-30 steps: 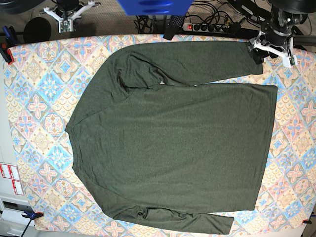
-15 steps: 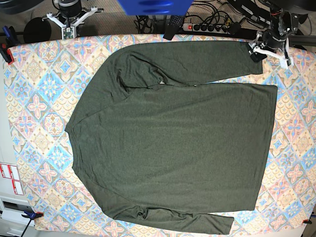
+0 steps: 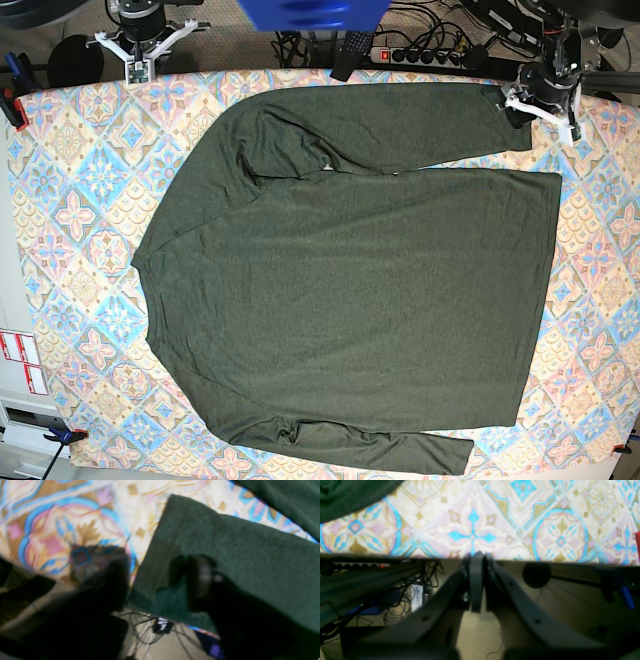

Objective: Fold the T-shirt properly
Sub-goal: 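Move the left gripper down and grasp the shirt's shoulder corner, then lower the right gripper and grasp the shirt's other shoulder corner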

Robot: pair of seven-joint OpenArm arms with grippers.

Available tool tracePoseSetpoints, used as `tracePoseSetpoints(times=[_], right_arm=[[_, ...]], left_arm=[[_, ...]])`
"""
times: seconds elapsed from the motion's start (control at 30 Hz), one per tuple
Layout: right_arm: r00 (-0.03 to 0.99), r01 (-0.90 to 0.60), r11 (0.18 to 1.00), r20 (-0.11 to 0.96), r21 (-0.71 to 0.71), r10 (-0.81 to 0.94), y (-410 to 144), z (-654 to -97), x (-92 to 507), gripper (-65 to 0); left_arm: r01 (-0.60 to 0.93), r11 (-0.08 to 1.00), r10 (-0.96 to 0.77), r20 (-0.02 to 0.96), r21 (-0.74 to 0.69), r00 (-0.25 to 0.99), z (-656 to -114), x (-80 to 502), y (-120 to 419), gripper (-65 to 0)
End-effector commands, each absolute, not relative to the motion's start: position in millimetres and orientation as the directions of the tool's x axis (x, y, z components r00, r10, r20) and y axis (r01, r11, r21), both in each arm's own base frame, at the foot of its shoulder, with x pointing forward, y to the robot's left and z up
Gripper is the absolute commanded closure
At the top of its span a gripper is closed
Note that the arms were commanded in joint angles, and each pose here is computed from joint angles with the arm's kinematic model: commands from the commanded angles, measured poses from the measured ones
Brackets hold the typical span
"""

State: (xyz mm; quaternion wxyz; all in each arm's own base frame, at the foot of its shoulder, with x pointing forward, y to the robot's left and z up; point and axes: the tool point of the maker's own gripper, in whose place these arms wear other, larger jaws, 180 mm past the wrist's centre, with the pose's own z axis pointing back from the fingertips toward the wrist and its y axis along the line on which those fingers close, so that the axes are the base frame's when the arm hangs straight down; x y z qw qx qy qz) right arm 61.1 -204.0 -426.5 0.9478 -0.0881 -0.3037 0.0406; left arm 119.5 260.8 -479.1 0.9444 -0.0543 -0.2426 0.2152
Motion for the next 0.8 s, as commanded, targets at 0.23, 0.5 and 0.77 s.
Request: tracePoseSetpoints(times=[0.23, 0.5, 0.77], right_arm=[[0.801, -0.025, 0.979, 0.582, -0.204, 0.142, -206.4, -421.0, 62.1, 0.0], [0.782, -0.018, 0.979, 0.607, -0.205, 0.142, -206.4, -418.8, 75.6, -0.2], [0.755, -0.087, 0.989, 0.640, -0.116, 0.141, -162.0, -422.6, 91.3, -0.4]], left_arm=[[-0.351, 0.895, 0.434, 0.358, -0.274, 0.827, -485.6, 107.2, 231.9, -21.4], [-0.263, 0.906, 0.381, 0.372, -0.330, 0.846, -480.9, 108.1, 218.6, -2.4], [-0.278, 0.906, 0.393, 0.387, -0.319, 0.834, -478.1, 111.4, 228.3, 0.0]])
